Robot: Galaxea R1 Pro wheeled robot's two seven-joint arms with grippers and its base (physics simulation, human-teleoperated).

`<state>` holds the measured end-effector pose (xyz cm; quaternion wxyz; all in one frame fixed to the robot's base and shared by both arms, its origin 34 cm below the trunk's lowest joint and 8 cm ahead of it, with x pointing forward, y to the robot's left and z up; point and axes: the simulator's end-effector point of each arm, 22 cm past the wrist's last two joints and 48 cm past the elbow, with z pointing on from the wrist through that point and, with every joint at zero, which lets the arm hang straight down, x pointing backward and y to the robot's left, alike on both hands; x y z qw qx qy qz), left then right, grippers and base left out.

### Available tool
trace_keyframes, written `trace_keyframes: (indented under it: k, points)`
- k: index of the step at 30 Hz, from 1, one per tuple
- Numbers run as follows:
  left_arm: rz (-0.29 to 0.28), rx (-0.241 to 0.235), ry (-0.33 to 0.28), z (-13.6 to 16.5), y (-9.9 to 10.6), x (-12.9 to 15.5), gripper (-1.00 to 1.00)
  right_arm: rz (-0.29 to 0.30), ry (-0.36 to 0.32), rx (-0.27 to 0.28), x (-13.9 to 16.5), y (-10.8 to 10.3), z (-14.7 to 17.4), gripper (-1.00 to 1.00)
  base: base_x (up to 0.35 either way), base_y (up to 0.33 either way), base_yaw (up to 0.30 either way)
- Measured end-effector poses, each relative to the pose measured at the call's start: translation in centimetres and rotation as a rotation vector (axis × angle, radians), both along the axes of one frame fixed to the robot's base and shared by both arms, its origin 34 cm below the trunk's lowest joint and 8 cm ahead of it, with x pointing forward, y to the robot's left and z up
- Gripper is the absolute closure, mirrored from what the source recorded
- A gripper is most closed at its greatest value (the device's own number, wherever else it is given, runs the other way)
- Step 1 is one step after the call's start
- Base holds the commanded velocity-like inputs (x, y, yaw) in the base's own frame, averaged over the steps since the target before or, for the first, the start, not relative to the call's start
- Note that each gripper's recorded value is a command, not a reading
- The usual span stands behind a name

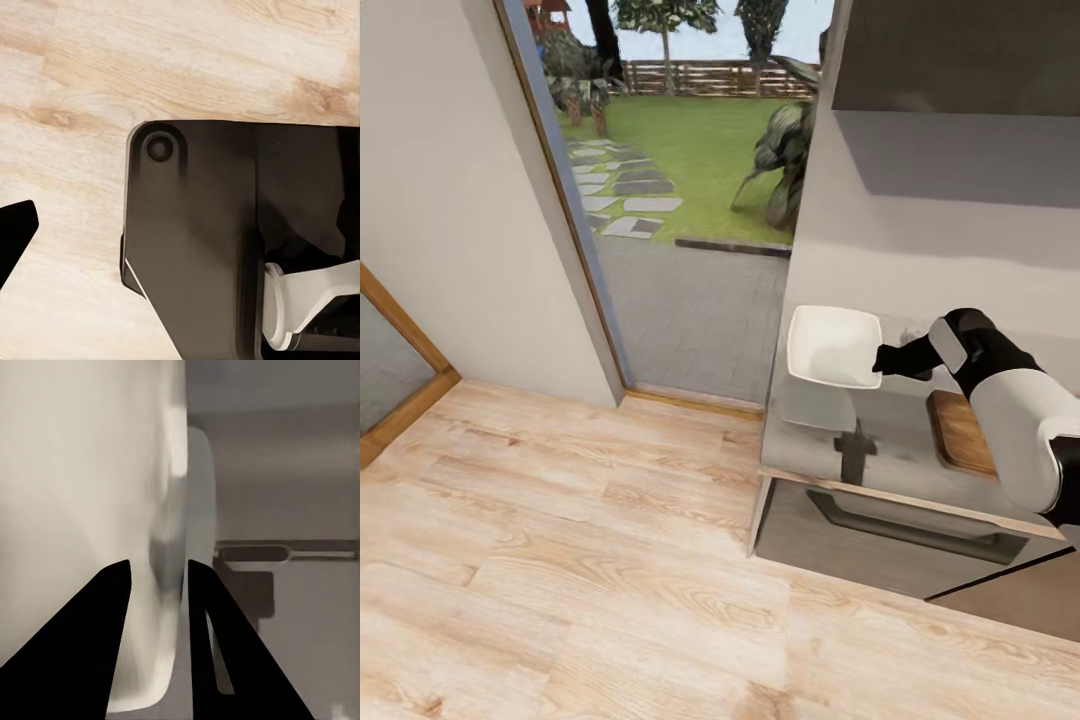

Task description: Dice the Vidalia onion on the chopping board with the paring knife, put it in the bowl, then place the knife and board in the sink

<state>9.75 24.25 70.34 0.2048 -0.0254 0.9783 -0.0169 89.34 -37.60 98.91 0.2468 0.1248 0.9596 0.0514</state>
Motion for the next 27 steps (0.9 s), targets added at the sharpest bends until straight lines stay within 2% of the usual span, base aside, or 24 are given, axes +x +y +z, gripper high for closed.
trace_keyframes:
  k: [8, 16, 27]
  points:
    - [0.0, 0.0, 0.0, 0.0, 0.0, 0.0, -1.0, -0.019, -0.002, -0.013, -0.2, -1.7, 0.2, 1.0, 0.002, 0.004, 0.0]
    - [0.0, -0.001, 0.0, 0.0, -0.1, 0.0, -1.0, -0.024, 0.003, -0.02, -0.4, -2.1, 0.2, 1.0, 0.0, 0.0, 0.0]
    - [0.0, -0.002, 0.0, 0.0, -0.1, 0.0, -1.0, -0.041, 0.049, -0.042, -1.4, -3.2, -0.2, 1.0, 0.0, 0.0, 0.0]
